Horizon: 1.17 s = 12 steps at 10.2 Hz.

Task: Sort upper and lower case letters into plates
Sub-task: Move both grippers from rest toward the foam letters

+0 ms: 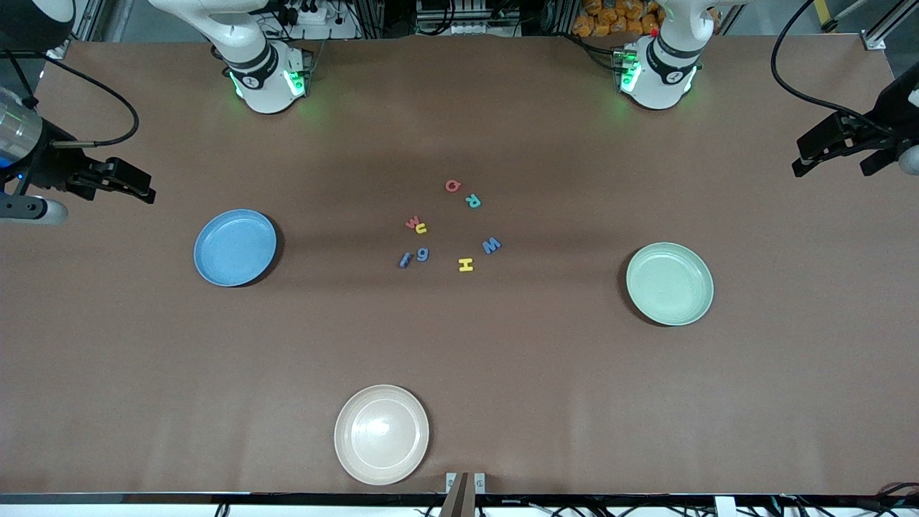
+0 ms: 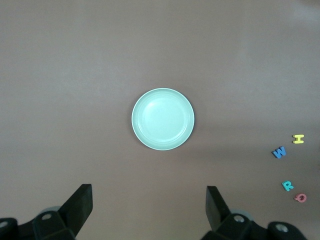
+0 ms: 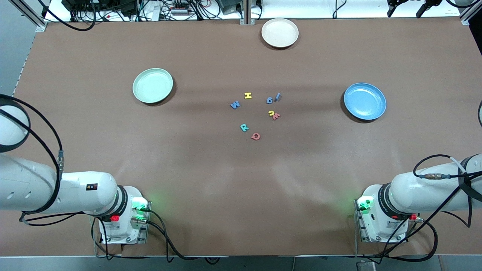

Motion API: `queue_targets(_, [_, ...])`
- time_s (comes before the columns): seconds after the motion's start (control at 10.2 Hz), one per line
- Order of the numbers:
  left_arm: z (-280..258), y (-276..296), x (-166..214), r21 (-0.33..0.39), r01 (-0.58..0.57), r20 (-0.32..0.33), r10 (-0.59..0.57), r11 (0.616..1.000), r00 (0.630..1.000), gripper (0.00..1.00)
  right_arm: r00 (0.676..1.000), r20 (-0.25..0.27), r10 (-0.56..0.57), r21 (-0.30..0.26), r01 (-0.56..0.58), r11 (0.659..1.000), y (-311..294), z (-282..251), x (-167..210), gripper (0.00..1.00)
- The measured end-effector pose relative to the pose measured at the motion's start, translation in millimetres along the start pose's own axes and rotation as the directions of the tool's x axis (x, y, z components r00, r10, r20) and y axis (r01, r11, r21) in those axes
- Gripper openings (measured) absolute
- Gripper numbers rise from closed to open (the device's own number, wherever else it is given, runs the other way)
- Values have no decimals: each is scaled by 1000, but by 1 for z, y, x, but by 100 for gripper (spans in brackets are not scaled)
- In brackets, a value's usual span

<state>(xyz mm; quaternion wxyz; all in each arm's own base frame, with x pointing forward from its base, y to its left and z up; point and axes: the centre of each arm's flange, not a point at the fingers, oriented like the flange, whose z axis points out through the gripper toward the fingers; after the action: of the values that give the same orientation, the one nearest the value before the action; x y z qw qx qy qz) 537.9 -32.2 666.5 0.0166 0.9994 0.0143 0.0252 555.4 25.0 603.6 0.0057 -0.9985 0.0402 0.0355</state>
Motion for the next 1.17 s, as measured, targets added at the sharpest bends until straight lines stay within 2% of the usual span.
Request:
queue_targets(0.2, [0, 0, 0, -1, 0, -2, 0, 1000, 1000, 100, 1000, -23, -8, 2, 8, 1000, -5, -1, 2, 100])
queue_targets(0.68, [4, 18, 1, -17, -30, -1, 30, 999, 1000, 100, 1000, -27, -13, 3, 13, 1000, -8, -1, 3, 100])
queue_targets(0.98, [37, 90, 6, -34, -111, 12, 112, 993, 994, 100, 999, -25, -26, 2, 26, 1000, -16, 3, 5, 100])
queue_targets(1.17, [63, 148, 4, -51, -146, 17, 147, 988, 989, 100, 1000, -2, -15, 13, 15, 1000, -27, 15, 9, 100])
